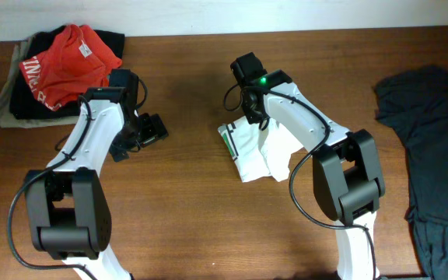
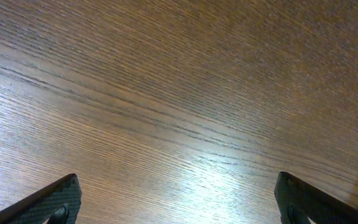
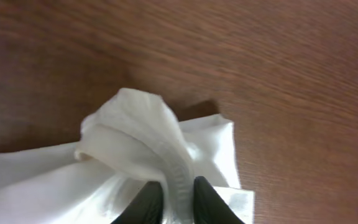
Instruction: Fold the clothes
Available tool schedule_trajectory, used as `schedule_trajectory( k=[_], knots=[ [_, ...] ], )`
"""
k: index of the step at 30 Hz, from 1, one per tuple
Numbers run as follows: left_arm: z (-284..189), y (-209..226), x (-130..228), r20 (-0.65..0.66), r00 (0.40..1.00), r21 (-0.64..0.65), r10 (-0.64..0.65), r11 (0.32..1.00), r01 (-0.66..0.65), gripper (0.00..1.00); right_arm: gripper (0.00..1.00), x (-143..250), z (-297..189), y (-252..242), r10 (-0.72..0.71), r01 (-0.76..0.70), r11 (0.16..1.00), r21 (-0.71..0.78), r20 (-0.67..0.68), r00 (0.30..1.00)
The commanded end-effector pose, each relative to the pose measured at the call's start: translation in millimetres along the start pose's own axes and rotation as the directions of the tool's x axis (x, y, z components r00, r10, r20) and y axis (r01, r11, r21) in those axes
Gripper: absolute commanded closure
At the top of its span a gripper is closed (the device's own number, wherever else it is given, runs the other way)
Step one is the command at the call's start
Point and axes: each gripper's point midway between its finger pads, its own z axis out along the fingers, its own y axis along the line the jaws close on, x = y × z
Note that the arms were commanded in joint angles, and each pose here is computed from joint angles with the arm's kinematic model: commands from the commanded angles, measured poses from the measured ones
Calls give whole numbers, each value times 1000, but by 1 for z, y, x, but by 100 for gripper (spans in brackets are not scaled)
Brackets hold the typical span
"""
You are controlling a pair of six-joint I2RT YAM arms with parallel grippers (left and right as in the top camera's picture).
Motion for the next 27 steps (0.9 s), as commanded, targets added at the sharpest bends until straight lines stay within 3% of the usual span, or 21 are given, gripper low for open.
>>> schedule_trajectory(
  k=[1, 8, 11, 22, 27],
  knots=[
    [-2, 4, 0, 9, 1000, -13, 5, 1000, -5, 1, 80, -2, 7, -24, 61, -61, 994, 88, 6, 998],
    [-2, 4, 0, 10, 1000, -14, 5, 1000, -5, 1, 81, 10, 20, -70, 171, -164, 978, 131, -43, 984],
    [-2, 6, -1, 15, 1000, -23, 5, 1000, -5, 1, 72, 18, 22, -80, 182, -171, 975, 142, -71, 981],
    [-2, 5, -1, 14, 1000, -23, 5, 1000, -5, 1, 71, 51, 21, -93, 175, -143, 976, 166, -202, 964],
    [-2, 5, -1, 14, 1000, -22, 5, 1000, -5, 1, 71, 67, 31, -114, 250, -210, 961, 182, -238, 939]
  ],
)
